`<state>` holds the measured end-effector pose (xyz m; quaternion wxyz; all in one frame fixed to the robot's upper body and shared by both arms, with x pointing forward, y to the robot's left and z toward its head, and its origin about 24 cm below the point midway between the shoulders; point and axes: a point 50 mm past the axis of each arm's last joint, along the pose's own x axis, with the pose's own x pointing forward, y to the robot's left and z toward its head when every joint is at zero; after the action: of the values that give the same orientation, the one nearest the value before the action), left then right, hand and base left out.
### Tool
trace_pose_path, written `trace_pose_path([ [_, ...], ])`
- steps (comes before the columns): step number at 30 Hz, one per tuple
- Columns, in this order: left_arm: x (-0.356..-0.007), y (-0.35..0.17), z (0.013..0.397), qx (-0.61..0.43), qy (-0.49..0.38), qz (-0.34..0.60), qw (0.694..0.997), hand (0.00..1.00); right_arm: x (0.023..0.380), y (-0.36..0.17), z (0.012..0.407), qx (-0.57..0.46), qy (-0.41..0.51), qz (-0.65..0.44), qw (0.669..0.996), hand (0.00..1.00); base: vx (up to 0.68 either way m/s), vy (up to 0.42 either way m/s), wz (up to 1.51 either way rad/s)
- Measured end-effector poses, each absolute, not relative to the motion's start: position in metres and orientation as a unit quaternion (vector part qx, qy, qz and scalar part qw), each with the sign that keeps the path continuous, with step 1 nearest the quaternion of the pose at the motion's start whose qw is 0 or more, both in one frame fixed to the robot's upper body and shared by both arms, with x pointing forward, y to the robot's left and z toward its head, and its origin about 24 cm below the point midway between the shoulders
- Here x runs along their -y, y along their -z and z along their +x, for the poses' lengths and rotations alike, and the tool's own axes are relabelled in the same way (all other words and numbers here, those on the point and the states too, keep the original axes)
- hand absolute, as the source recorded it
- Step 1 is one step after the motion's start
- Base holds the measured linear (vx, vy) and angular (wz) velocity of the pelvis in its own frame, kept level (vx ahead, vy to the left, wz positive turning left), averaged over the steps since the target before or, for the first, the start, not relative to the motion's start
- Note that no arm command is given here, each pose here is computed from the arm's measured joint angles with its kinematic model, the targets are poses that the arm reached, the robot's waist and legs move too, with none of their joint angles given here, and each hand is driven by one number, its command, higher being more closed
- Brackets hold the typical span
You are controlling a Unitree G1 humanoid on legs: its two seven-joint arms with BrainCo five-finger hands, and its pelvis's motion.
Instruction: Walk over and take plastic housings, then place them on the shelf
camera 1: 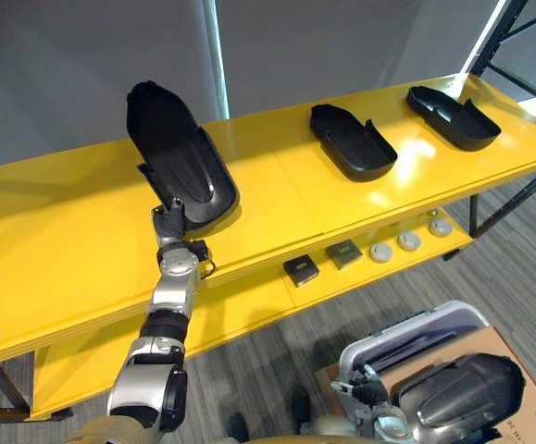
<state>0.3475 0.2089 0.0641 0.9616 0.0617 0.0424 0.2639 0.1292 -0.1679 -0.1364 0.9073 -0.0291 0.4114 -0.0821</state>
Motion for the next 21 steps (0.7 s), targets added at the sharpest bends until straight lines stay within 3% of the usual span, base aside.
trace_pose_path([
  [10,-0.214,-0.071,0.357,-0.051,-0.257,0.086,0.961,0.00,0.167,0.136,0.130,-0.411,0.074,-0.026,0.908,0.00,0.00,0.000,0.00],
  [21,-0.215,-0.075,0.361,-0.053,-0.269,0.047,0.961,0.00,0.168,0.138,0.129,-0.417,0.073,-0.026,0.906,0.00,0.00,0.000,0.00],
])
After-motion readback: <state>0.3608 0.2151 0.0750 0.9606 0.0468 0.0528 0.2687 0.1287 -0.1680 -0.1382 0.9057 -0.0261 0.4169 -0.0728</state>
